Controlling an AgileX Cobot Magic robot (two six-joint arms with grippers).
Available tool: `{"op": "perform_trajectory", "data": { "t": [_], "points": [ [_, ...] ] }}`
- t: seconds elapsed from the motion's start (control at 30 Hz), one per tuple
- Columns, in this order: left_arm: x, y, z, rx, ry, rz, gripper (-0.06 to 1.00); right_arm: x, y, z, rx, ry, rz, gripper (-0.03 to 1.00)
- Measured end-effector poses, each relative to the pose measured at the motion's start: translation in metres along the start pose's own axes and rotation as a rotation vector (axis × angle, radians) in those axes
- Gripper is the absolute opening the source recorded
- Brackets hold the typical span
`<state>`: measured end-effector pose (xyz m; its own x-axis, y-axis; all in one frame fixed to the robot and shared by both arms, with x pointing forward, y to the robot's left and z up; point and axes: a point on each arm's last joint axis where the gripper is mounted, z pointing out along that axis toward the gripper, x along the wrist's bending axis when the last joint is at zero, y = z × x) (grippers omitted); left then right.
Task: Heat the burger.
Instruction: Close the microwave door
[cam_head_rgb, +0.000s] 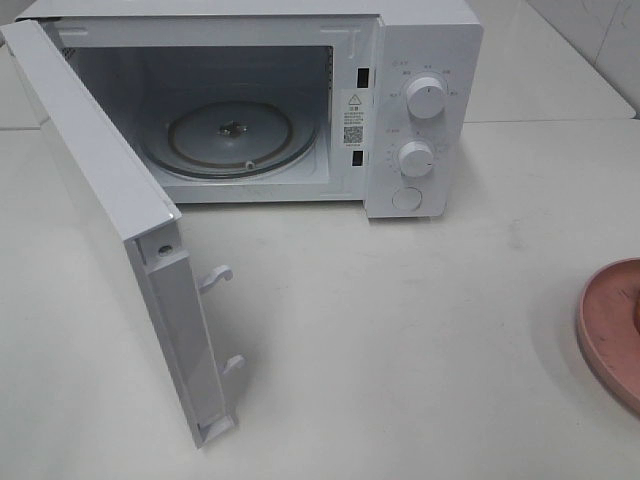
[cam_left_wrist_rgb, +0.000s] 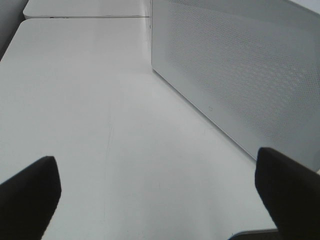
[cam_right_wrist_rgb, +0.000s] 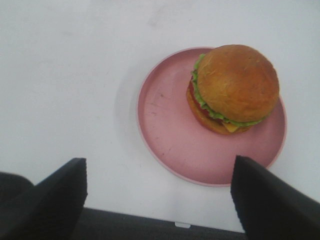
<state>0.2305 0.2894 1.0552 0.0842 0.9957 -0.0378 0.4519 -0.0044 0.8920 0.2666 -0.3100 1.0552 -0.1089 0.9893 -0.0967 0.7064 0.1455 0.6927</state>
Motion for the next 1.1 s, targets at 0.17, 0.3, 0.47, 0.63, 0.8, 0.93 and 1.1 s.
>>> {"op": "perform_trajectory", "data": {
  "t": [0.17,0.3,0.47,0.63,0.8,0.93,1.1],
  "points": [
    [0.0,0.0,0.0,0.0,0.0,0.0,0.98,0.0,-0.007,-0.008,-0.081,-0.027,0.08,0.77],
    [0.0,0.0,0.0,0.0,0.0,0.0,0.98,0.005,-0.016,-0.009,-0.171,-0.021,0.1,0.77],
    [0.0,0.0,0.0,0.0,0.0,0.0,0.98,0.007,-0.023,-0.017,-0.245,-0.043,0.116,0.77],
    [0.0,0.0,0.0,0.0,0.0,0.0,0.98,0.007,-0.028,-0.021,-0.293,-0.061,0.123,0.77],
    [0.0,0.0,0.0,0.0,0.0,0.0,0.98,0.007,-0.028,-0.021,-0.293,-0.061,0.121,0.77],
    [0.0,0.0,0.0,0.0,0.0,0.0,0.98,0.007,-0.028,-0.021,-0.293,-0.061,0.121,0.77],
    [0.0,0.0,0.0,0.0,0.0,0.0,0.98,0.007,-0.028,-0.021,-0.293,-0.061,0.121,0.77]
  ]
}}
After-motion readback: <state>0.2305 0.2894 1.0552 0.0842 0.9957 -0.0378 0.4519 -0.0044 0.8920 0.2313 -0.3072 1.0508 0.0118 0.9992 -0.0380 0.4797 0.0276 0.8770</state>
